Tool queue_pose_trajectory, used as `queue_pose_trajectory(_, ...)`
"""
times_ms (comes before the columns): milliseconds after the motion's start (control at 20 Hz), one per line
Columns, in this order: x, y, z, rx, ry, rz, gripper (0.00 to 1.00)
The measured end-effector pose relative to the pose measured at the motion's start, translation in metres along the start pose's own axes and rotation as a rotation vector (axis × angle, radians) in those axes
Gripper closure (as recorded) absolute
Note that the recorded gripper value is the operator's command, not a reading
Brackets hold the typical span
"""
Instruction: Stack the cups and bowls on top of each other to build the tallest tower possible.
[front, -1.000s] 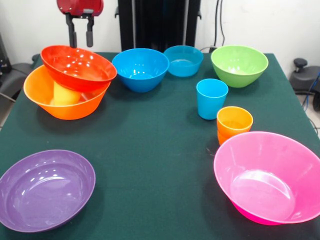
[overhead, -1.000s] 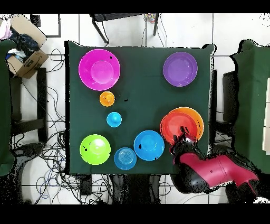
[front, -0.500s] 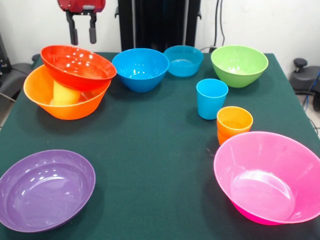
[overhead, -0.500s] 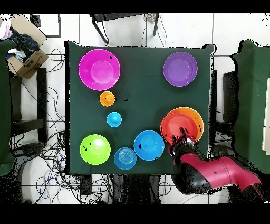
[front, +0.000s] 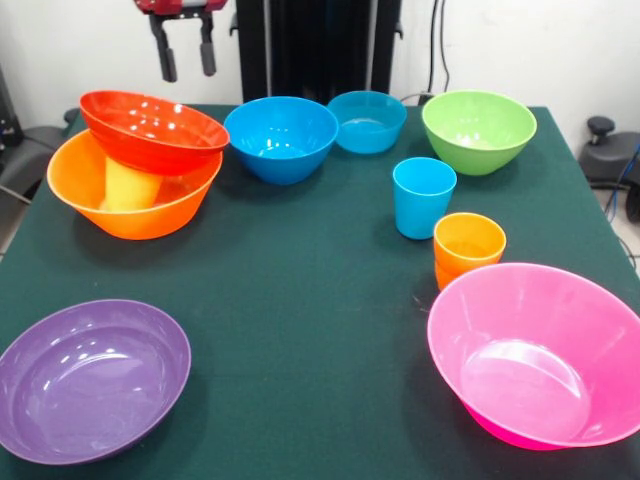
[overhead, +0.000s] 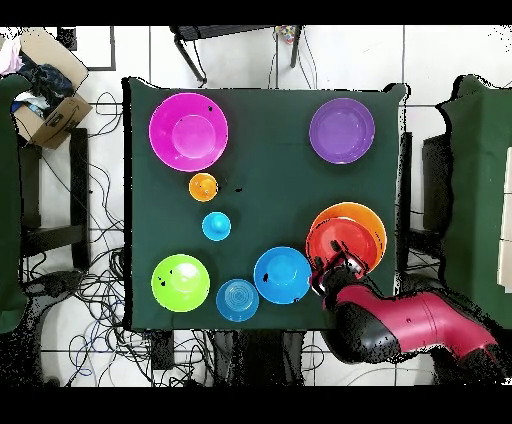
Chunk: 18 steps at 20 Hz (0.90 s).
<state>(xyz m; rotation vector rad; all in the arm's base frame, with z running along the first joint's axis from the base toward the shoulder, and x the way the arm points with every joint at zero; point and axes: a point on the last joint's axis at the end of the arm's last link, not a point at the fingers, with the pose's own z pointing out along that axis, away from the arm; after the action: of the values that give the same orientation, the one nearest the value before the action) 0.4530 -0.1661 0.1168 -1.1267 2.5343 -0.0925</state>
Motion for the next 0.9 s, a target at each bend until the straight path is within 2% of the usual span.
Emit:
queue_pose_trajectory(150, -0.013, 0.001, 0.0, -0.007, -0.019, -0.018, 0.0)
queue_pose_trajectory(250, -0.027, 0.005, 0.002, -0.022, -0.026, -0.049, 0.0)
queue_pose_trajectory(450, -0.039, 0.013, 0.004, -0.044, -0.015, -0.085, 0.0)
queue_pose_trajectory(500, -0.05, 0.022, 0.006, -0.065, -0.003, -0.117, 0.0)
queue_pose_trajectory(600, -0.06, 0.029, 0.008, -0.079, 0.003, -0.144, 0.0)
queue_pose_trajectory(900, -0.078, 0.041, 0.011, -0.102, 0.007, -0.194, 0.0)
